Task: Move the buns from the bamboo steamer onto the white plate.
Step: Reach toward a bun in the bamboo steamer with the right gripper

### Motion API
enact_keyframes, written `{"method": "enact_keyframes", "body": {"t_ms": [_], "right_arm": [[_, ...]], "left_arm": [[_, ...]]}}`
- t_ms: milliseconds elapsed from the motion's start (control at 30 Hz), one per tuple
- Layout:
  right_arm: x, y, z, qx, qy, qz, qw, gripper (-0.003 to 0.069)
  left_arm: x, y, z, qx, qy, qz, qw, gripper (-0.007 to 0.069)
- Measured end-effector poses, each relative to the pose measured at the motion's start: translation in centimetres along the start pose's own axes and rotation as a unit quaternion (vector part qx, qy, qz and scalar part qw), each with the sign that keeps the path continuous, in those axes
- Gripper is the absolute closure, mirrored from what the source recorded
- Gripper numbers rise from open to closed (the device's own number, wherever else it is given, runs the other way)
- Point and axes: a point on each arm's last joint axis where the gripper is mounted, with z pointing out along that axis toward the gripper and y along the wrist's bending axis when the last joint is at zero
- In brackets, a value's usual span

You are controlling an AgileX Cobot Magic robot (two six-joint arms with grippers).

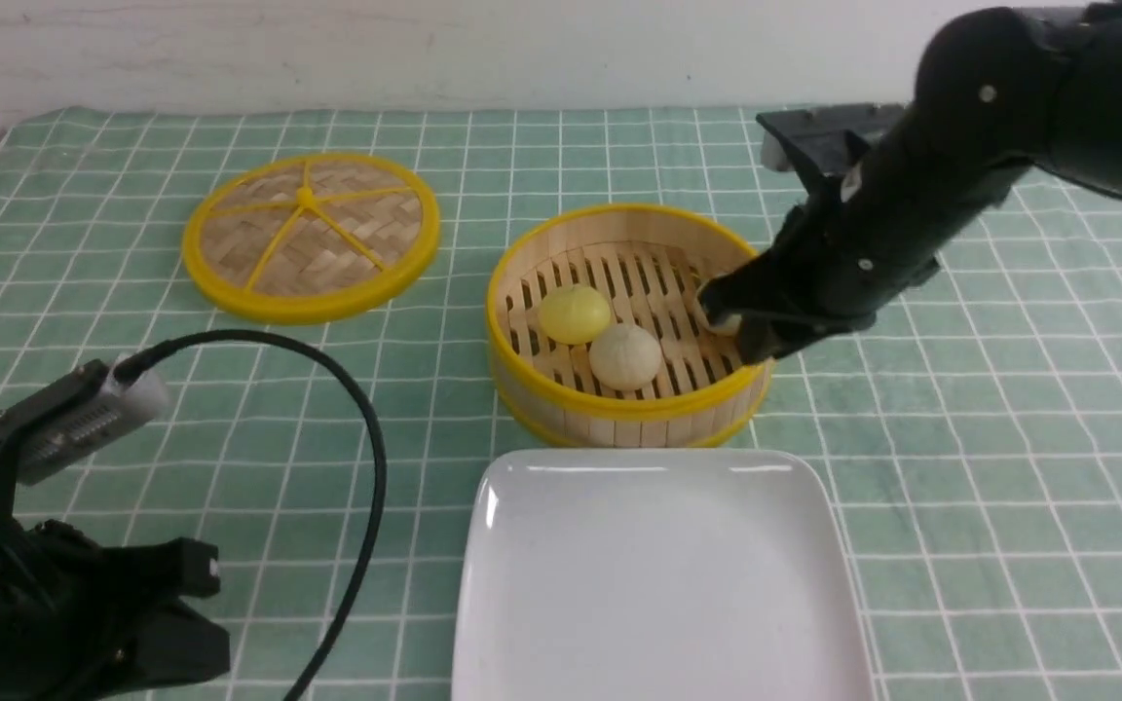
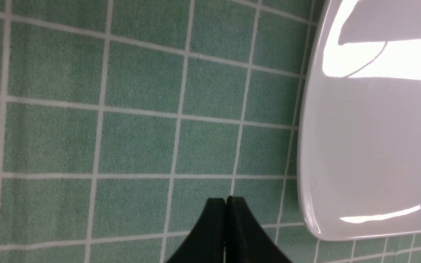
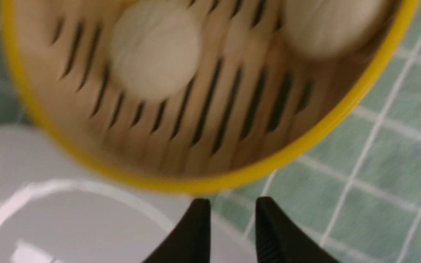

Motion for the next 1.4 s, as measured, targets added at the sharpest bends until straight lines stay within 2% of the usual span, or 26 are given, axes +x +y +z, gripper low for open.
{"method": "enact_keyframes", "body": {"t_ms": [33,67,100,200,433,767,933,1100,1200,1300,1400], "right_arm": [[-0.7,-0.3,0.7,0.019,-0.011,0.005,1.000,0.0400],[-0.9,-0.3,0.8,0.019,-0.013,0.010,1.000,0.0394],[-2.0,-0.9,2.0,0.051,-0.032,0.015,0.998,0.0342],[-3.0,-1.3,3.5,0.073,-0.051,0.024,0.996,0.0294],[-3.5,-1.4,5.3,0.071,-0.065,0.038,0.995,0.0276],[-3.9,-1.2,5.5,0.059,-0.084,0.001,0.995,0.0333],[-4.0,-1.2,6.3,0.060,-0.086,-0.051,0.993,0.0372],[-3.6,-1.7,8.6,0.081,-0.068,-0.126,0.986,0.0384],[-3.6,-1.7,9.1,0.083,-0.070,-0.139,0.984,0.0393],[-3.5,-1.4,9.1,0.082,-0.064,-0.147,0.984,0.0441],[-3.4,-0.7,8.7,0.078,-0.059,-0.151,0.984,0.0547]], "left_arm": [[-0.1,0.0,0.0,-0.001,-0.003,0.000,1.000,0.0602],[-0.1,0.0,0.0,-0.001,-0.004,0.000,1.000,0.0601],[-0.2,0.0,0.0,-0.002,-0.009,0.000,1.000,0.0599],[-0.3,0.1,0.0,-0.003,-0.016,0.000,1.000,0.0594],[-0.4,0.1,0.0,-0.003,-0.022,-0.001,1.000,0.0592],[-0.5,0.1,0.0,-0.004,-0.028,-0.002,1.000,0.0584],[-0.5,0.1,0.0,-0.005,-0.029,-0.002,1.000,0.0582],[-0.5,0.1,0.0,-0.005,-0.030,-0.002,1.000,0.0580],[-0.5,0.1,0.0,-0.005,-0.030,-0.002,1.000,0.0575],[-0.5,0.1,0.0,-0.005,-0.030,-0.002,1.000,0.0572],[-0.5,0.1,0.0,-0.005,-0.030,-0.002,1.000,0.0571]]}}
